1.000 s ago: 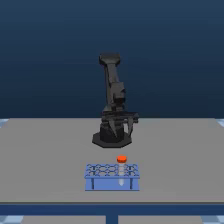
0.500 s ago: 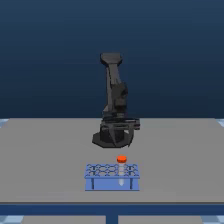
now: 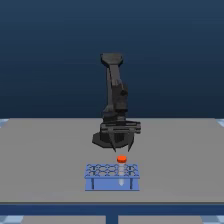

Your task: Pick up the centrifuge tube on the rack

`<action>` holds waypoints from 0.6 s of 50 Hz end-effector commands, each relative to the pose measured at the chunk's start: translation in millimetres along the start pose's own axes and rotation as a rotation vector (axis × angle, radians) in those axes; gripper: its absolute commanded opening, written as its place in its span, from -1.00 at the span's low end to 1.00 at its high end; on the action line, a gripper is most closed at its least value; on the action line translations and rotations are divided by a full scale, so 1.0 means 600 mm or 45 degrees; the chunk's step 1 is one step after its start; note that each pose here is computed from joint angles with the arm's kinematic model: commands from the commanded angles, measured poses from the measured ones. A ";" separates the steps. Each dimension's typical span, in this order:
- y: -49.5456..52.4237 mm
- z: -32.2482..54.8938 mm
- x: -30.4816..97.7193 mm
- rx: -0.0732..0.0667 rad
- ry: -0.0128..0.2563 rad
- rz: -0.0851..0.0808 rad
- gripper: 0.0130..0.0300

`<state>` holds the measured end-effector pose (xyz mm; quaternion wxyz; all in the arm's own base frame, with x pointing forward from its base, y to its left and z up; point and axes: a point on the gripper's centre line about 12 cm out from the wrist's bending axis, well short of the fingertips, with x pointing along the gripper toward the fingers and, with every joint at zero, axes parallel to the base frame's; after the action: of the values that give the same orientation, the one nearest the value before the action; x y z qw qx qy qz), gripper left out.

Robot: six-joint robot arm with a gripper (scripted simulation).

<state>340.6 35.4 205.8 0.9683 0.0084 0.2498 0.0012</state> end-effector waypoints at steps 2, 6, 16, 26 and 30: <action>0.001 0.001 0.005 -0.021 0.009 -0.002 1.00; 0.001 0.003 0.008 -0.021 0.015 -0.005 1.00; 0.001 0.004 0.014 -0.020 0.024 -0.009 1.00; 0.001 0.004 0.017 -0.020 0.028 -0.011 1.00; 0.001 0.003 0.018 -0.020 0.029 -0.011 1.00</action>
<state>350.7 36.1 202.5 0.9654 0.0013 0.2606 -0.0013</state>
